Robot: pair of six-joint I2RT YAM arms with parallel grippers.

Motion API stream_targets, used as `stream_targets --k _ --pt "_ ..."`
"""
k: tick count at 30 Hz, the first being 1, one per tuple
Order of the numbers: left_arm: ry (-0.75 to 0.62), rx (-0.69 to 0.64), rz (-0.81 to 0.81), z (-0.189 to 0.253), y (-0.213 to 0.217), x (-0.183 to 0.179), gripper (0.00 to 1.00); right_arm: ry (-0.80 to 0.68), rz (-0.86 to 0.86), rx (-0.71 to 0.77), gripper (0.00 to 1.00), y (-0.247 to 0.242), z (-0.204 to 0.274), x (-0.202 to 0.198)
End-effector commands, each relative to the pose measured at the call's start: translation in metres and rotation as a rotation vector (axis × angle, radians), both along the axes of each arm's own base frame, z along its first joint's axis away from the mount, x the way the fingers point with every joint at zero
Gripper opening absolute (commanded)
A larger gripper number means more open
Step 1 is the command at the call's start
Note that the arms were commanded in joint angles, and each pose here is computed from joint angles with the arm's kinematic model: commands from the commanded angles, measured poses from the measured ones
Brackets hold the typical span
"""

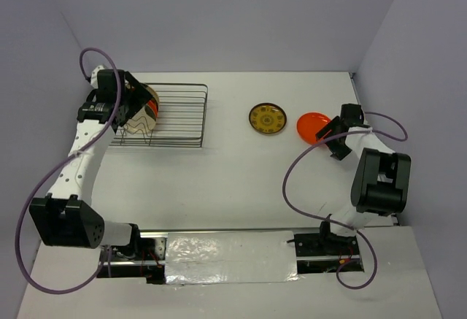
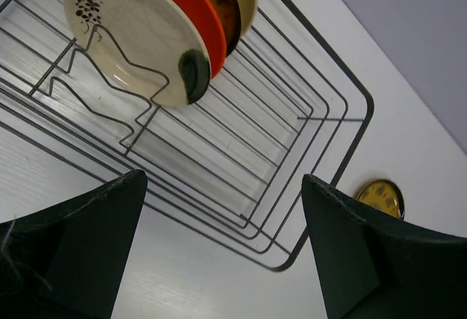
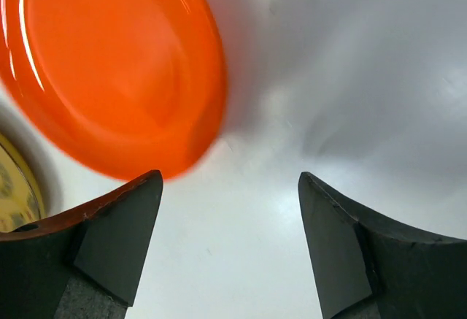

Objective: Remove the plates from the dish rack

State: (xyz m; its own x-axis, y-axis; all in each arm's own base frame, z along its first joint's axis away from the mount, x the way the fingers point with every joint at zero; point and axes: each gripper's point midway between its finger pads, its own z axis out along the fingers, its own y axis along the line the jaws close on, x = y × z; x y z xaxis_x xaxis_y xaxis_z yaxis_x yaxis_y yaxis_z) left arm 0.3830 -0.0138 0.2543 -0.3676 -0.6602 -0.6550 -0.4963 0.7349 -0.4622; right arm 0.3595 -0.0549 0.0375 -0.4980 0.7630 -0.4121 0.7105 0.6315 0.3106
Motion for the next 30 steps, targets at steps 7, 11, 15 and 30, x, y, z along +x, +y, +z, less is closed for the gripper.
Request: stream_targets --k 7,11,15,30 --pt "-0.001 -0.207 0.226 -0.035 0.044 0.041 0.99 -0.276 0.379 -0.021 1.0 0.082 0.079 -0.028" --pt "0.017 -0.251 0.288 -0.05 0.053 0.069 0.96 -0.318 0.533 -0.002 1.0 0.124 0.091 -0.038" --pt "0.001 -0.253 0.313 -0.051 0.06 0.092 0.84 -0.326 0.599 0.01 1.0 0.14 0.088 -0.048" --pt "0.101 -0.225 0.372 -0.105 0.071 0.106 0.53 -0.322 0.649 0.014 1.0 0.145 0.083 -0.048"
